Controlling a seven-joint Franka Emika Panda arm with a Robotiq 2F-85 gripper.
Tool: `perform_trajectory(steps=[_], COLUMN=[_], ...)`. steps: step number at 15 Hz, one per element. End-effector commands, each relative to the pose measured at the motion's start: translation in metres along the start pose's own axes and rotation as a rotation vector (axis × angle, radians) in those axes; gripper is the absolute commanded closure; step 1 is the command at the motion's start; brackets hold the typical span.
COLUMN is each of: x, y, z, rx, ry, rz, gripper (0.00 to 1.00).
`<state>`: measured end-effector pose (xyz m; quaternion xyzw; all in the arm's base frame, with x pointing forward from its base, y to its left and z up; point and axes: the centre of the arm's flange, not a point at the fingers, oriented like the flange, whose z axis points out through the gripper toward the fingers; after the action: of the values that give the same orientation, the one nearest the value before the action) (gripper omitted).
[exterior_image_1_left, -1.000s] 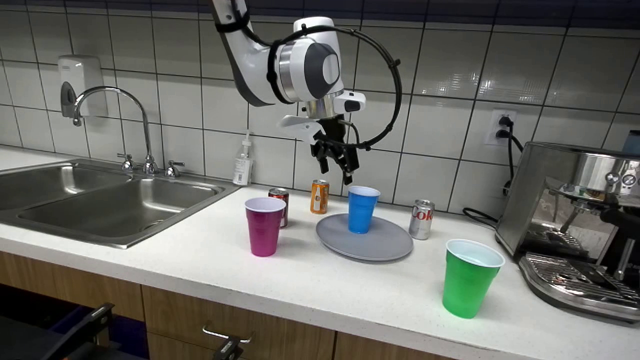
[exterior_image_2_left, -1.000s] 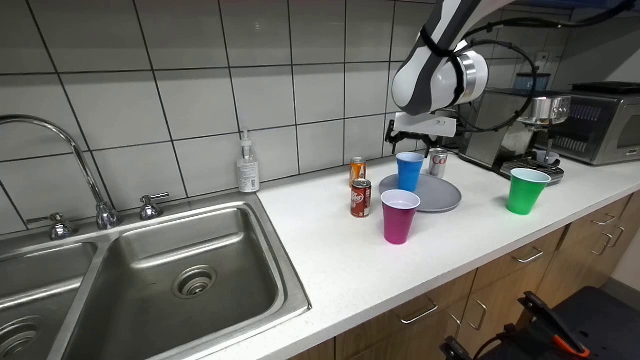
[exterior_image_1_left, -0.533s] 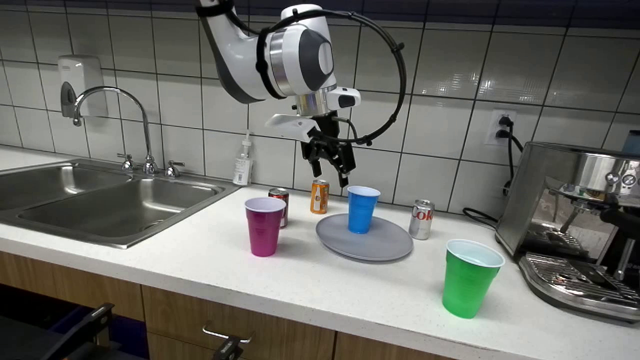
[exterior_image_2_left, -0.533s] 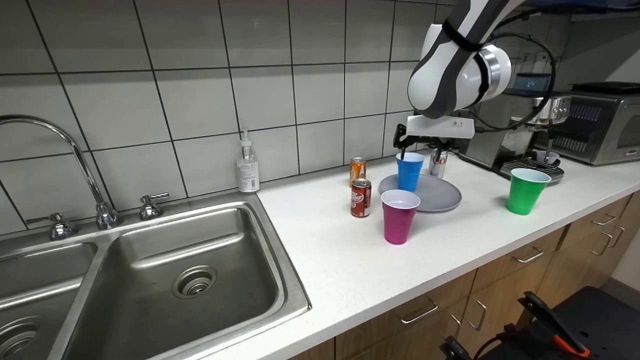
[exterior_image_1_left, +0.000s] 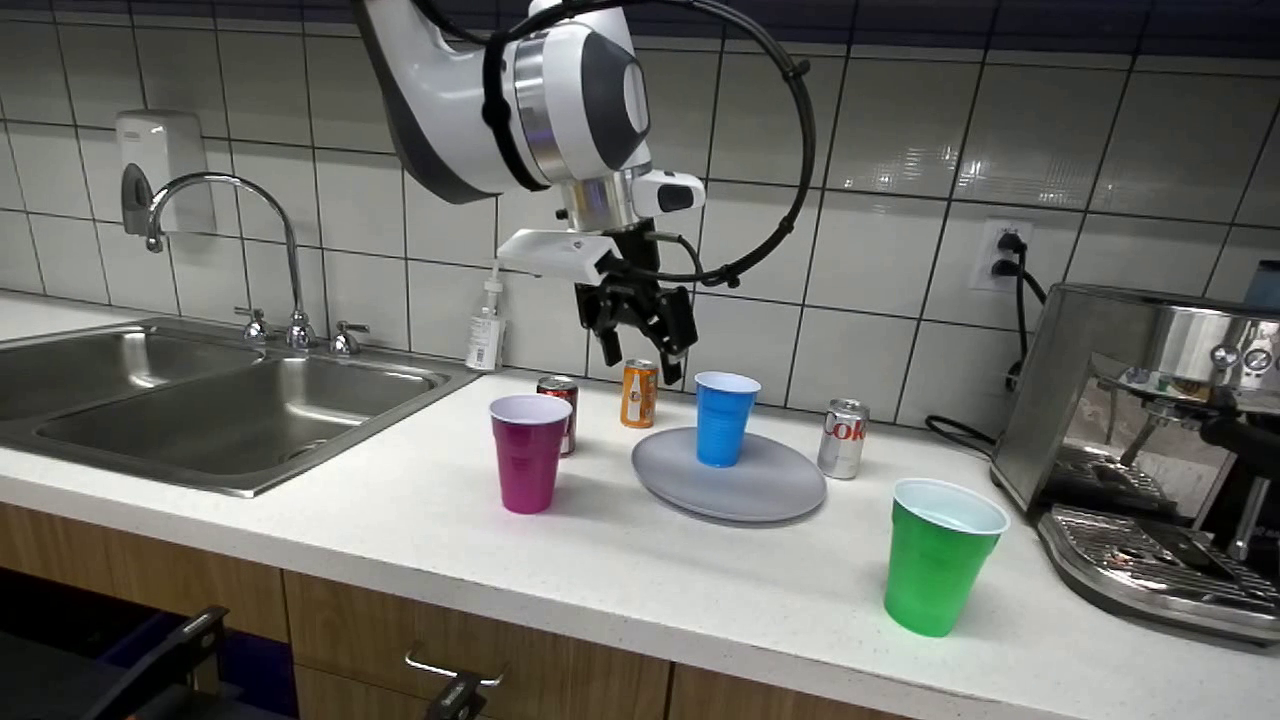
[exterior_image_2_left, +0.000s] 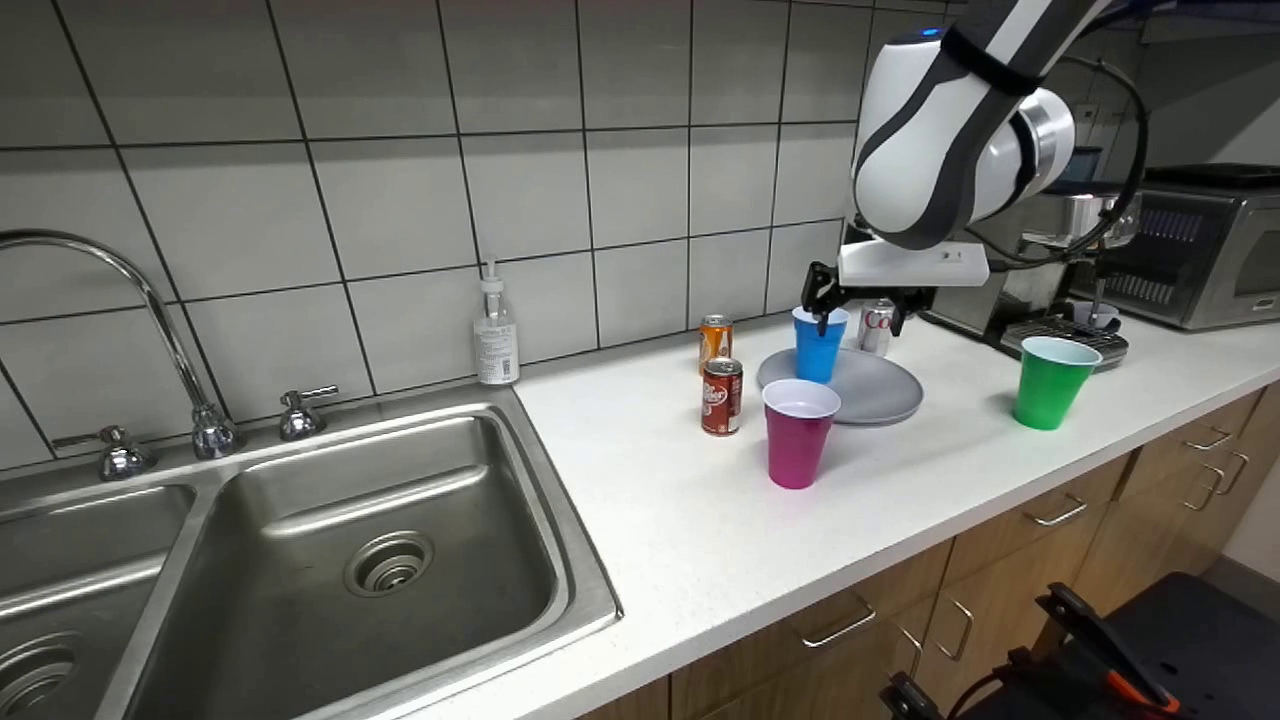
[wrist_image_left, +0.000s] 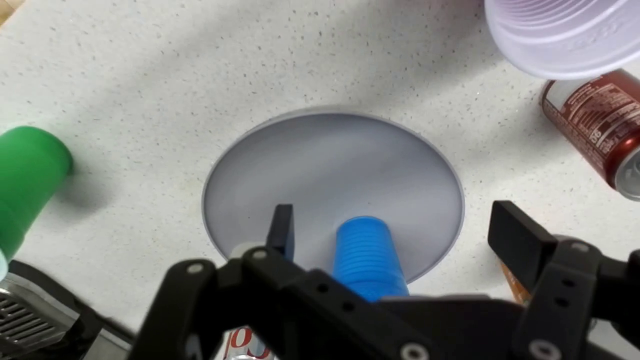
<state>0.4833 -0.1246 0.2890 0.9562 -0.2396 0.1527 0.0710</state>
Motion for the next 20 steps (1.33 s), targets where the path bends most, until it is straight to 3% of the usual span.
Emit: perform_trajectory(steps=[1, 20], x=[-0.025, -0.067], y=[0.001, -0.014], z=[-0.019, -0.011], rx=[0.005, -0.005], ry=[-0.011, -0.116], rz=[-0.012, -0.102], gripper=[0.0, 0.0])
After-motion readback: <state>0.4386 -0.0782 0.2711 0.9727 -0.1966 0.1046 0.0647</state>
